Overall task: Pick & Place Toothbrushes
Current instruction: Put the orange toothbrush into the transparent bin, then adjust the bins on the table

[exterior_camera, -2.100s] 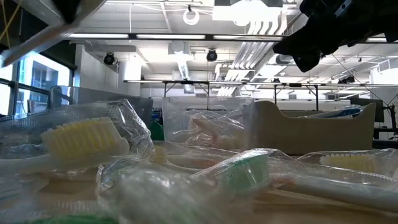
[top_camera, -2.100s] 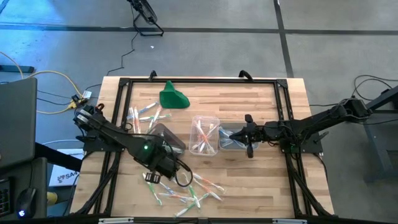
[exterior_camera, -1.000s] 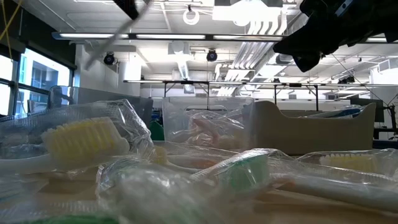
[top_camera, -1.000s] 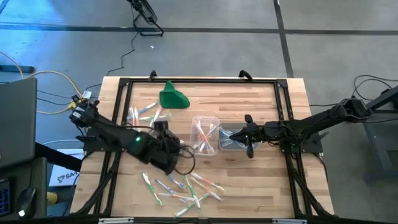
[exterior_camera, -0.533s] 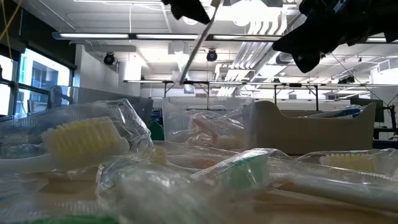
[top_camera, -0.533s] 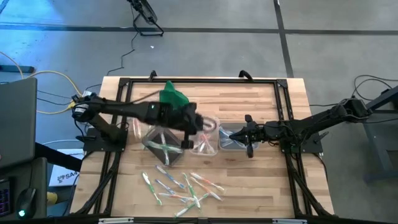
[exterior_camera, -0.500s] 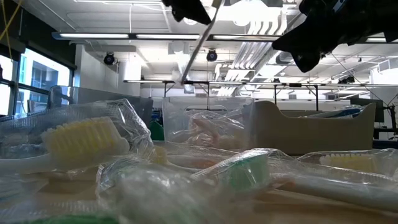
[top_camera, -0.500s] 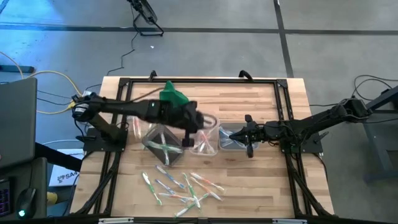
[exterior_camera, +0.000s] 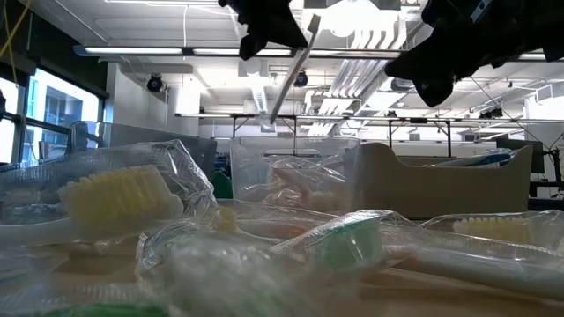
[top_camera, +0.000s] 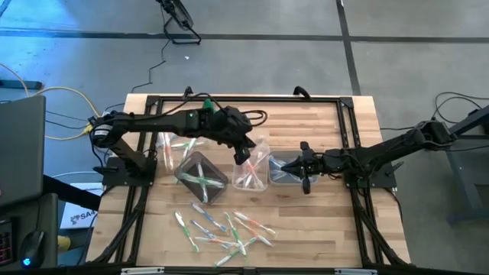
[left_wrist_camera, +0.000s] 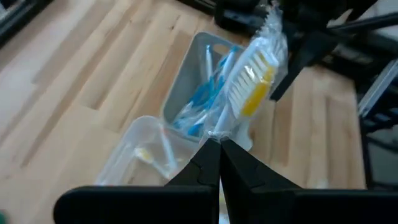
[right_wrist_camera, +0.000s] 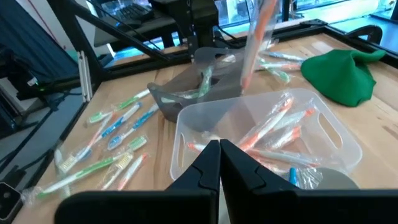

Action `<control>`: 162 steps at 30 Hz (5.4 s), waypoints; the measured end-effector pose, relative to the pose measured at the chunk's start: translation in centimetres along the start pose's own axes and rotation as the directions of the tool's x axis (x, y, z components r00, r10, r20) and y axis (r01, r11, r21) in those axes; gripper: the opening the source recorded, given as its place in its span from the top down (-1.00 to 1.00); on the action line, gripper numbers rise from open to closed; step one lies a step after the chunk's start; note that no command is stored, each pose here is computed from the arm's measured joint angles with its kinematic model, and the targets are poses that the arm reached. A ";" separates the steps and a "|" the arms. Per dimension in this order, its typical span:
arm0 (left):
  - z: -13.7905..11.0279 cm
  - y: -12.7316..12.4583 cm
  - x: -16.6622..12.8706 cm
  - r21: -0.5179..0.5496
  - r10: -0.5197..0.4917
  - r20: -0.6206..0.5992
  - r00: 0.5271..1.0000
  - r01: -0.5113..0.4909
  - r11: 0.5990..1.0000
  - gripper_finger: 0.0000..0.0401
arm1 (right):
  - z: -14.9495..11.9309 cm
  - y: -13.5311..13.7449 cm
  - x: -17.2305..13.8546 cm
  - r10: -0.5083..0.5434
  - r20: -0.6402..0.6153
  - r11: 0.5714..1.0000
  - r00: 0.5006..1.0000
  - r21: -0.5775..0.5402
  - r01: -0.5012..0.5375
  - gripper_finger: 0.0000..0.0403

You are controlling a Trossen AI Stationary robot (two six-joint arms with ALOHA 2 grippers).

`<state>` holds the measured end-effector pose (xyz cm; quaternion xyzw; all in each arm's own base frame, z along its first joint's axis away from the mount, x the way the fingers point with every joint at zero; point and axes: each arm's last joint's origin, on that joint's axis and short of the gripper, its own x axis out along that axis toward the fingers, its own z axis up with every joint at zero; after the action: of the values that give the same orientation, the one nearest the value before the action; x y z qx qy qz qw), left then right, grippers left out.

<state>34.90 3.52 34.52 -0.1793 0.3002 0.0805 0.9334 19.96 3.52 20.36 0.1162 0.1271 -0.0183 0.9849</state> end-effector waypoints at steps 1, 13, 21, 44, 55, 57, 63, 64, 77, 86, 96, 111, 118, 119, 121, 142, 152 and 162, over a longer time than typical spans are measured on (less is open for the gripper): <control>-0.2 0.0 0.3 -0.016 -0.013 0.005 1.000 0.013 1.000 1.00 | -0.1 0.0 0.1 -0.003 -0.008 1.000 1.000 -0.002 0.003 0.99; -5.1 1.7 3.8 -0.215 -0.050 -0.051 0.997 0.038 0.976 1.00 | -1.7 -0.2 1.4 -0.031 -0.102 0.999 0.994 -0.020 0.029 0.99; -7.5 2.4 5.0 -0.272 -0.046 -0.059 0.997 0.028 0.962 1.00 | -1.7 -0.2 1.4 -0.031 -0.101 0.999 0.994 -0.020 0.029 0.99; -7.1 3.0 4.9 -0.194 0.043 -0.035 0.998 -0.049 0.980 0.23 | -1.7 -0.1 1.4 -0.002 -0.110 1.000 0.994 -0.017 0.000 0.99; -4.0 2.2 2.4 -0.018 0.016 -0.005 1.000 -0.016 1.000 0.53 | -1.8 0.1 1.4 0.075 -0.135 0.997 0.988 -0.008 -0.077 0.99; -4.2 2.2 1.7 -0.018 0.026 -0.030 0.999 -0.026 1.000 0.66 | -1.8 0.1 1.4 0.076 -0.135 0.997 0.988 -0.008 -0.078 0.99; -5.5 0.4 -0.2 0.017 0.045 -0.111 0.993 -0.043 0.999 0.97 | -1.9 0.1 1.4 0.075 -0.140 0.997 0.987 -0.014 -0.078 0.99; -5.8 -0.2 -0.6 0.033 0.047 -0.125 0.991 -0.044 0.999 0.97 | -1.9 0.1 1.4 0.075 -0.141 0.997 0.987 -0.015 -0.077 0.99; -13.1 -8.7 -3.5 0.070 0.076 -0.372 0.925 -0.054 0.996 1.00 | -1.8 0.1 1.4 0.070 -0.136 0.995 0.988 -0.068 -0.079 0.99; -17.7 -12.7 -5.6 0.024 0.150 -0.405 0.902 -0.153 0.988 1.00 | -1.8 0.1 1.4 0.089 -0.140 0.993 0.986 -0.065 -0.099 0.99; -23.4 -15.2 -1.8 0.053 0.252 -0.531 0.809 -0.265 0.963 1.00 | -1.9 0.1 1.4 0.089 -0.144 0.990 0.986 -0.095 -0.104 0.99; -26.1 -14.8 1.2 0.139 0.409 -0.520 0.750 -0.399 0.906 1.00 | -2.0 0.1 1.4 0.085 -0.156 0.989 0.984 -0.108 -0.102 0.99; -26.0 -14.2 0.7 0.167 0.471 -0.510 0.720 -0.454 0.875 1.00 | -2.0 0.1 1.4 0.086 -0.154 0.988 0.984 -0.111 -0.104 0.99; -26.0 -14.3 0.8 0.170 0.462 -0.506 0.728 -0.441 0.881 1.00 | -2.0 0.1 1.4 0.086 -0.154 0.988 0.984 -0.111 -0.103 0.99; -25.9 -14.4 0.9 0.166 0.452 -0.488 0.747 -0.429 0.888 1.00 | -2.0 0.1 1.4 0.085 -0.154 0.988 0.984 -0.116 -0.104 0.99; -24.4 -12.9 2.9 0.174 0.539 -0.277 0.795 -0.510 0.842 1.00 | -1.9 0.1 1.4 0.087 -0.148 0.987 0.985 -0.118 -0.105 0.99; -24.0 -10.3 5.5 0.133 0.519 -0.239 0.821 -0.502 0.855 1.00 | -1.9 0.1 1.4 0.088 -0.147 0.987 0.985 -0.118 -0.106 0.99; -22.9 -9.7 6.2 0.138 0.555 -0.136 0.820 -0.540 0.831 1.00 | -1.9 0.1 1.4 0.088 -0.147 0.987 0.985 -0.119 -0.106 0.99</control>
<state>30.17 -13.91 16.34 -0.0480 0.4209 0.3156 0.8491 20.85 4.07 18.25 0.0608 0.1914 0.0460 0.9785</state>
